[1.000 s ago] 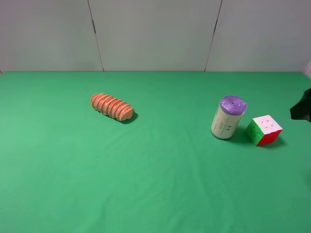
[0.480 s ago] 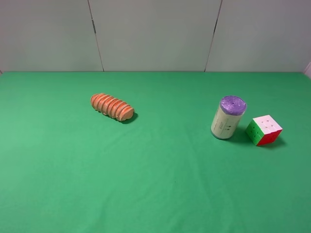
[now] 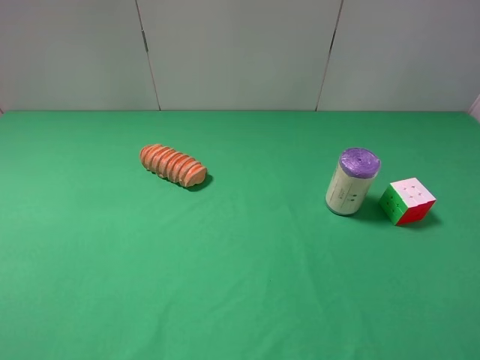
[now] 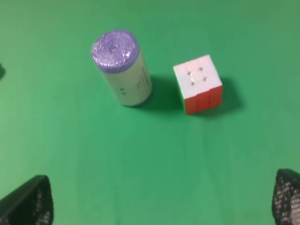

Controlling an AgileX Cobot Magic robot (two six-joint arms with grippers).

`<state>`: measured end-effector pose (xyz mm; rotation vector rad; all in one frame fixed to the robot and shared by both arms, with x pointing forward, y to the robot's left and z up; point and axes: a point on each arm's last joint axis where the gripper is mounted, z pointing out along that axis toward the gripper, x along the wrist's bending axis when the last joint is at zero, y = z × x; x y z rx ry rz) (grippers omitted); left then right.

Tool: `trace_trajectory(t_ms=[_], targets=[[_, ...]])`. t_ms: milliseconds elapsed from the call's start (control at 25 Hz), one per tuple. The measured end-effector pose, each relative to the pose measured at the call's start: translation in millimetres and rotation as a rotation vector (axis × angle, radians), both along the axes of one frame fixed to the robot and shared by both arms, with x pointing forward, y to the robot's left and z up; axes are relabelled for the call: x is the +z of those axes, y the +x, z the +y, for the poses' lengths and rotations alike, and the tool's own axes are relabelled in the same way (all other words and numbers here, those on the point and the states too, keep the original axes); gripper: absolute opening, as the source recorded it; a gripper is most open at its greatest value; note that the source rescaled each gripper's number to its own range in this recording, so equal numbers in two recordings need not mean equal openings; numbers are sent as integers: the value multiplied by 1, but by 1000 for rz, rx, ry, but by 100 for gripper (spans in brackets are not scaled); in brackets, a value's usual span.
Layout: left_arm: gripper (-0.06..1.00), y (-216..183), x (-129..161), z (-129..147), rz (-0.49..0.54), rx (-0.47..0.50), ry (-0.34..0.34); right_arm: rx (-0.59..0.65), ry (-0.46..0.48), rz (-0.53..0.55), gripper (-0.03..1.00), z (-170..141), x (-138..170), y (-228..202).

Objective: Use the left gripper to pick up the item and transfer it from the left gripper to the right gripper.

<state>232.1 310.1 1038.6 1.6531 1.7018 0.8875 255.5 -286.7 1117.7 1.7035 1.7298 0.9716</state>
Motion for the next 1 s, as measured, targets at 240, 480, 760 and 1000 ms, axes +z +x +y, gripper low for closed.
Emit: trace_trajectory(t_ms=[240,480,760,1000], targets=[[96,0,0,0,0,0,0,-44,-67,-53,100,-7,-26,-21],[96,0,0,0,0,0,0,-68,-94,-128,100,-10,-61,-30],[96,0,0,0,0,0,0,-85,-111,-204,100,-12,-65,-22],[96,0,0,0,0,-1,1,-90,-105,-213,100,-12,-66,-20]])
